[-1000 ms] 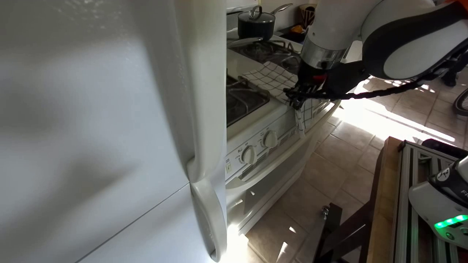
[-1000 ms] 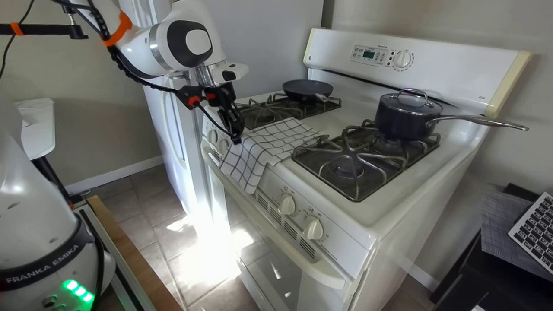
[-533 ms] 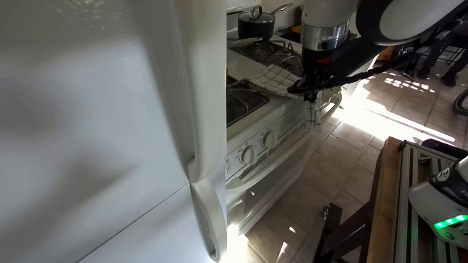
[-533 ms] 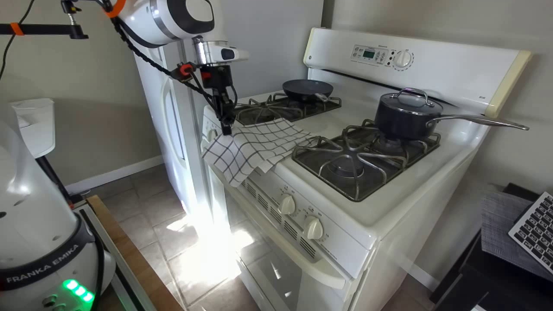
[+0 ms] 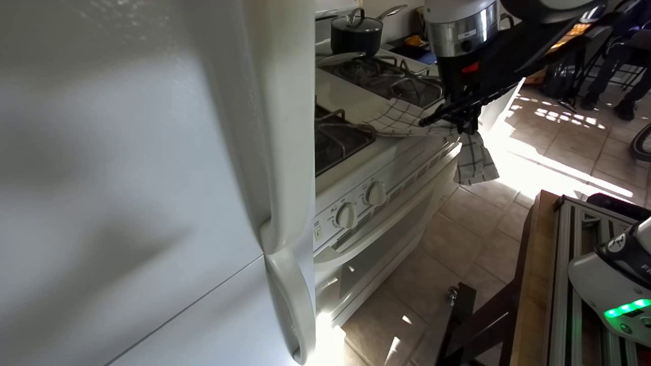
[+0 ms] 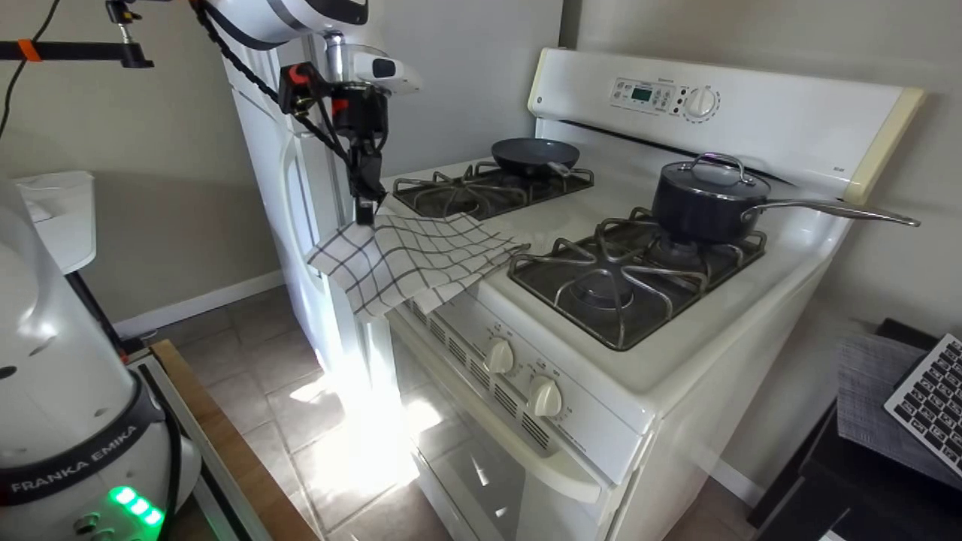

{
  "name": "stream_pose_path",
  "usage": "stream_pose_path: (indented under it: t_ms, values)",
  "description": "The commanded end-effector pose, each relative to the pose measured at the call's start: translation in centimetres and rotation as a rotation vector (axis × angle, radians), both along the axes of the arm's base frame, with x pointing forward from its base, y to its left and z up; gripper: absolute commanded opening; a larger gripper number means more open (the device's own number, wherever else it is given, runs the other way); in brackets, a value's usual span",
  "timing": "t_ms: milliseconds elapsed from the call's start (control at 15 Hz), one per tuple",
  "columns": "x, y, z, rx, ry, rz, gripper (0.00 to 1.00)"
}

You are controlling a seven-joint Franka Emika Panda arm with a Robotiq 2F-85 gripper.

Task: Put the towel on the oven door handle

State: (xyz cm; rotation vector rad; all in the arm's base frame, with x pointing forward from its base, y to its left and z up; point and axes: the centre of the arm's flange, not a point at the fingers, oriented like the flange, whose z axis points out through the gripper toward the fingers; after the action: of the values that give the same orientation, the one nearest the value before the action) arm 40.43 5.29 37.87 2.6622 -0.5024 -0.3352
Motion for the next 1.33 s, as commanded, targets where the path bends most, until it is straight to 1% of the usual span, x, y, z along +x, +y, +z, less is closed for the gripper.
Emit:
stream_pose_path:
  t_ms: [0,67,267,533,933,1267]
  values:
    - [-0.4,0.2,2.1,0.005,0.063,-0.031,0.01]
    - [-0.5,0.2,2.5,0.008,0.074,-0.036,0.01]
    - [-0.1,0.3,3.7,0.034,0.063,-0.057,0.01]
    - [-0.1,0.4,4.5,0.059,0.063,-0.054,0.01]
    - [-1.8,-0.1,7.1,0.088,0.168,0.005,0.01]
    - [-2.4,-0.8,8.9,0.098,0.206,0.025,0.01]
